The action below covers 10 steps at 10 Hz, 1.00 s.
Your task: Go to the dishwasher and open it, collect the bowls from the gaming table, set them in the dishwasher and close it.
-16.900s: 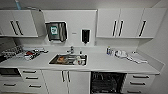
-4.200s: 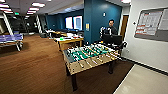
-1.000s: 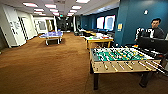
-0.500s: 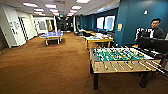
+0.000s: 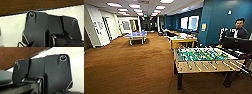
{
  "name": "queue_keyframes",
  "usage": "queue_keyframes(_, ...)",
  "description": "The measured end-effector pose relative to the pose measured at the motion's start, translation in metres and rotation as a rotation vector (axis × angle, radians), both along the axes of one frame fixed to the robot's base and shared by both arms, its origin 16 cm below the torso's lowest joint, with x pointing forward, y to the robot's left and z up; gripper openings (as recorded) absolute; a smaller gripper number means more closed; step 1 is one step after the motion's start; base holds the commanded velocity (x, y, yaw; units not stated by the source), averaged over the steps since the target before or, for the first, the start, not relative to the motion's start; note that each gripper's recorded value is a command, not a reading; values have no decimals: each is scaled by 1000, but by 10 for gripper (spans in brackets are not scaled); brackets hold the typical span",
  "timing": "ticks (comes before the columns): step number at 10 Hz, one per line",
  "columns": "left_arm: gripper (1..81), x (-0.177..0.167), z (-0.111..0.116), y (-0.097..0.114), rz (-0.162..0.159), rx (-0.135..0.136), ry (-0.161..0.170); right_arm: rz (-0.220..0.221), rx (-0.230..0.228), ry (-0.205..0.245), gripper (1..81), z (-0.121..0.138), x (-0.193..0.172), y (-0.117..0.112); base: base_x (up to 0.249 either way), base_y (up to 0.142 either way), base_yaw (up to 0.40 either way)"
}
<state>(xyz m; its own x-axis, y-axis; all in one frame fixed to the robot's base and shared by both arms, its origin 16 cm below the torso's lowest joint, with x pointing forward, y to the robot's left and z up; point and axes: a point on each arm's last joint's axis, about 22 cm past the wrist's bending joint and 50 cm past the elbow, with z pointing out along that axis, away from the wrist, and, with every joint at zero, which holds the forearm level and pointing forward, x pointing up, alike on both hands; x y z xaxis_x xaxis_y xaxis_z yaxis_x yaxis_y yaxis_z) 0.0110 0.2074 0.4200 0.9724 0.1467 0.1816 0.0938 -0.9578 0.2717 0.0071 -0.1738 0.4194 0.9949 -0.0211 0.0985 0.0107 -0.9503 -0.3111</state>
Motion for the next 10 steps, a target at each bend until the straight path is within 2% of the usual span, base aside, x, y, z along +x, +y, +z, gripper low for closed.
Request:
queue_keyframes(3, 811, 0, 0, 4, 3, 4, 1, 7, -3, 22, 811, -1, -6, 0, 53, 0, 0)
queue_keyframes(4, 811, -11, -1, 5, 4, 5, 10, 8, -4, 33, 811, -1, -18, -1, 88, 0, 0)
queue_keyframes(7, 811, 10, 1, 4, 5, 5, -17, 8, -3, 12, 811, 0, -2, 0, 95, 0, 0)
queue_keyframes(10, 811, -1, 0, 4, 4, 5, -2, 10, -1, 22, 811, -1, -10, 2, 109, 0, 0)
